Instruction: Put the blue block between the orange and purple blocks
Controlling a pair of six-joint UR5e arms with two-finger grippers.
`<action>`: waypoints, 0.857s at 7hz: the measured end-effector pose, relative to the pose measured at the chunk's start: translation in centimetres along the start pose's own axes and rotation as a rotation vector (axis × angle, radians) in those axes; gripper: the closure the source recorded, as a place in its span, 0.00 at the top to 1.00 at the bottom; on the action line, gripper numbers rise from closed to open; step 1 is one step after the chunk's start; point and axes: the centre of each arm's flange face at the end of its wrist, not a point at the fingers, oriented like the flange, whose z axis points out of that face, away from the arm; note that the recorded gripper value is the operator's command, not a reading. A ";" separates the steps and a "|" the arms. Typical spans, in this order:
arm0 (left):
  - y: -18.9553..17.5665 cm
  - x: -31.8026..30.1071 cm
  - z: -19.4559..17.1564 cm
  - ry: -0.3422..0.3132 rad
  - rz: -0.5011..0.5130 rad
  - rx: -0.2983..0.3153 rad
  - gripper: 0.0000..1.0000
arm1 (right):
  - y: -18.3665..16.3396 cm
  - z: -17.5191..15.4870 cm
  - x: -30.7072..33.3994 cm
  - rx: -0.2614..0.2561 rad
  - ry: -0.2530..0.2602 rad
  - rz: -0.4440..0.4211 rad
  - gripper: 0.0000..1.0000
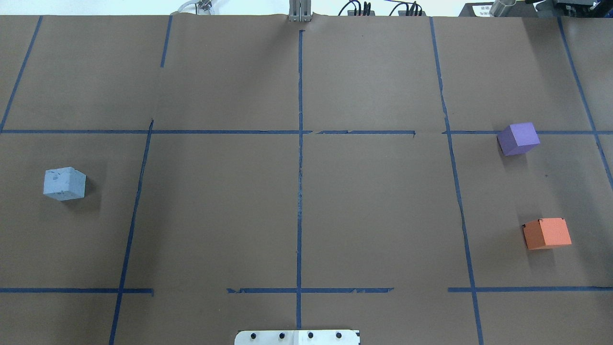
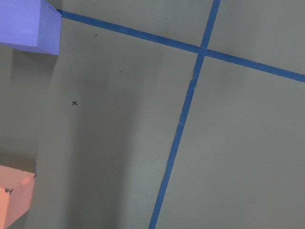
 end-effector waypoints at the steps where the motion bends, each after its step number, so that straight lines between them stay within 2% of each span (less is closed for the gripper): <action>1: 0.0 0.1 -0.1 0.000 0.003 0.003 1.00 | 0.0 -0.2 -0.1 0.003 0.000 -0.002 1.00; 4: -1.3 1.3 -1.1 0.001 0.040 0.035 1.00 | -0.1 -0.4 -0.4 0.010 -0.003 -0.008 1.00; 6: -7.7 2.9 -2.8 0.002 0.115 0.108 1.00 | -0.2 -0.6 -0.7 0.015 -0.008 -0.011 1.00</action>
